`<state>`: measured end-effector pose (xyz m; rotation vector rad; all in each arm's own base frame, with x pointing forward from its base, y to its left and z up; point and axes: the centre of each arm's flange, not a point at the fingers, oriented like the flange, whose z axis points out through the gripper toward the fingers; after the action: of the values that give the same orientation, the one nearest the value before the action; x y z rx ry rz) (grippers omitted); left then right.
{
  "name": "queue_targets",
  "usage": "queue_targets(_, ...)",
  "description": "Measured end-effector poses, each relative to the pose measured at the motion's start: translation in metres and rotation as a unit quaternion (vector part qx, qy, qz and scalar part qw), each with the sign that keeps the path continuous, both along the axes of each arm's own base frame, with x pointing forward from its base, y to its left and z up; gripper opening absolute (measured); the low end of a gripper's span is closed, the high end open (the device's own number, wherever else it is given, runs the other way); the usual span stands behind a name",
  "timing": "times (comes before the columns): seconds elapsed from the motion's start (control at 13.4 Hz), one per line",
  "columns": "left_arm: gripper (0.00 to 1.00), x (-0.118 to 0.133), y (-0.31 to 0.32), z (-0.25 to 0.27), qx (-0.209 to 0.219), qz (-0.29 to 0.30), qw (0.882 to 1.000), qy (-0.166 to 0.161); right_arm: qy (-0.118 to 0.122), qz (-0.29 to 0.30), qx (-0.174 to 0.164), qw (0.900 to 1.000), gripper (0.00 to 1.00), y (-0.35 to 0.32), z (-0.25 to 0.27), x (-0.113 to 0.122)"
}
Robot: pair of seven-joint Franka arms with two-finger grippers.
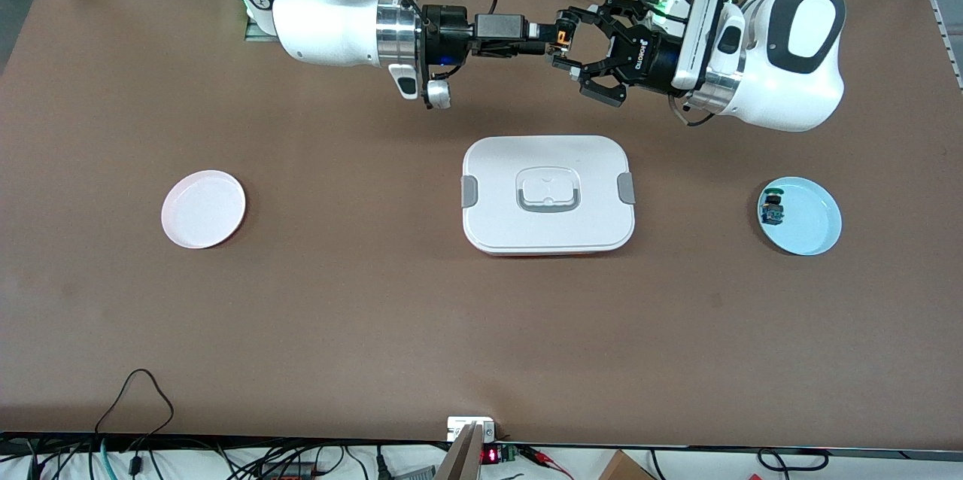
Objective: Transfer orange switch to right arm and place
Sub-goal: 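Bring the right gripper to the switch held by the left gripper, then close the right gripper on the orange switch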
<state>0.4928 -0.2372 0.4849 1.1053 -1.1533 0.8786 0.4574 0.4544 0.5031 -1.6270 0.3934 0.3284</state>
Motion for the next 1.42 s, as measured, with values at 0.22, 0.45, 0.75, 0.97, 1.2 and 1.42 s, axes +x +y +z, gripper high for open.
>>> queue_targets(0.22, 0.72, 0.0, 0.0, 0.0, 0.0, 0.0, 1.0, 0.0, -0.007, -0.03, -0.014, 0.999, 1.0, -0.004, 0.004, 0.001)
queue_targets(0.45, 0.72, 0.0, 0.0, 0.0, 0.0, 0.0, 1.0, 0.0, -0.005, -0.043, -0.012, 0.999, 1.0, 0.004, 0.011, -0.011)
queue_targets(0.75, 0.72, 0.001, 0.0, 0.001, -0.002, 0.002, 1.0, 0.0, -0.003, -0.073, 0.038, 0.997, 1.0, 0.009, 0.007, -0.019)
queue_targets(0.97, 0.72, 0.001, 0.0, 0.001, -0.003, 0.002, 1.0, 0.0, -0.01, -0.075, 0.041, 0.996, 1.0, 0.008, 0.006, -0.019)
queue_targets(1.2, 0.72, 0.001, 0.0, 0.001, -0.003, 0.002, 1.0, 0.0, -0.028, -0.074, 0.038, 0.996, 1.0, 0.009, 0.005, -0.019)
queue_targets(1.42, 0.72, 0.0, 0.0, 0.001, -0.003, 0.002, 1.0, 0.0, -0.053, -0.071, 0.034, 0.995, 1.0, 0.01, 0.003, -0.021)
